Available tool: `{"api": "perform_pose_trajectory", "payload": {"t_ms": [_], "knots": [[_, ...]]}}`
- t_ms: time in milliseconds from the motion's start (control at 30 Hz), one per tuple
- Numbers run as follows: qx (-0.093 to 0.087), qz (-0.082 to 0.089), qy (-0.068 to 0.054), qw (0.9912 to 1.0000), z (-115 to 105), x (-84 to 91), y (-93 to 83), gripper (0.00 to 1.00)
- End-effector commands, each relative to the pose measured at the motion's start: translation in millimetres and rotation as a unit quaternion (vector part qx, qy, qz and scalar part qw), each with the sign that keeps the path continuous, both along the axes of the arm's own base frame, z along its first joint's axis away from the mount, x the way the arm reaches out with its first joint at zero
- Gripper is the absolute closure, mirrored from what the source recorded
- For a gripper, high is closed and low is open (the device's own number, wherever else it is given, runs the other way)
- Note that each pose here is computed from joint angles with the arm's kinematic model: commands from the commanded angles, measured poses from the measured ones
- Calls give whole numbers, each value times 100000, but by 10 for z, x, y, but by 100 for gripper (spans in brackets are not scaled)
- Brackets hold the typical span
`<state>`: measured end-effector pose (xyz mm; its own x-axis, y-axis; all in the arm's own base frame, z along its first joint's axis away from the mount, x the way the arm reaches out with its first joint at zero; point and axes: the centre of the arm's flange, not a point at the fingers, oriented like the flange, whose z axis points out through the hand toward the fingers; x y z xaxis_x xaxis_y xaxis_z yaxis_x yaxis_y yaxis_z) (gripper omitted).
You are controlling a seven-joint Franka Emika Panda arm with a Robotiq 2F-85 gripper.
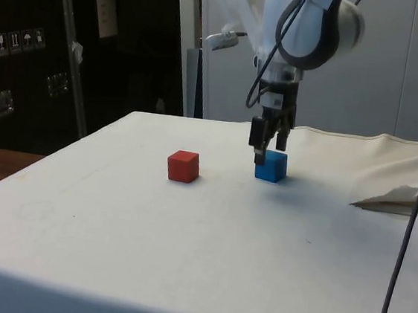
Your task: Stack the two cubes.
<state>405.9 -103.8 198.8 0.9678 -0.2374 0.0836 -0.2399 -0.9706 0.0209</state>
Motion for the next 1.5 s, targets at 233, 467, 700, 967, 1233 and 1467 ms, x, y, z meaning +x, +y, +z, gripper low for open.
{"api": "perform_pose_trajectory", "payload": {"t_ms": [233, 467, 700, 967, 1233, 1467], "knots": [[-1946, -152, 314, 99980, -244, -100, -180, 0], [-2824, 76, -1098, 99954, -327, -121, -205, 0], [-3461, -183, -2358, 99912, -313, -82, -189, 0], [-3474, -145, -3164, 99889, -258, -42, -171, 0], [-3557, -279, -3307, 99882, -266, -49, -173, 0], [-3566, -511, -3316, 99880, -294, -57, -163, 55]]}}
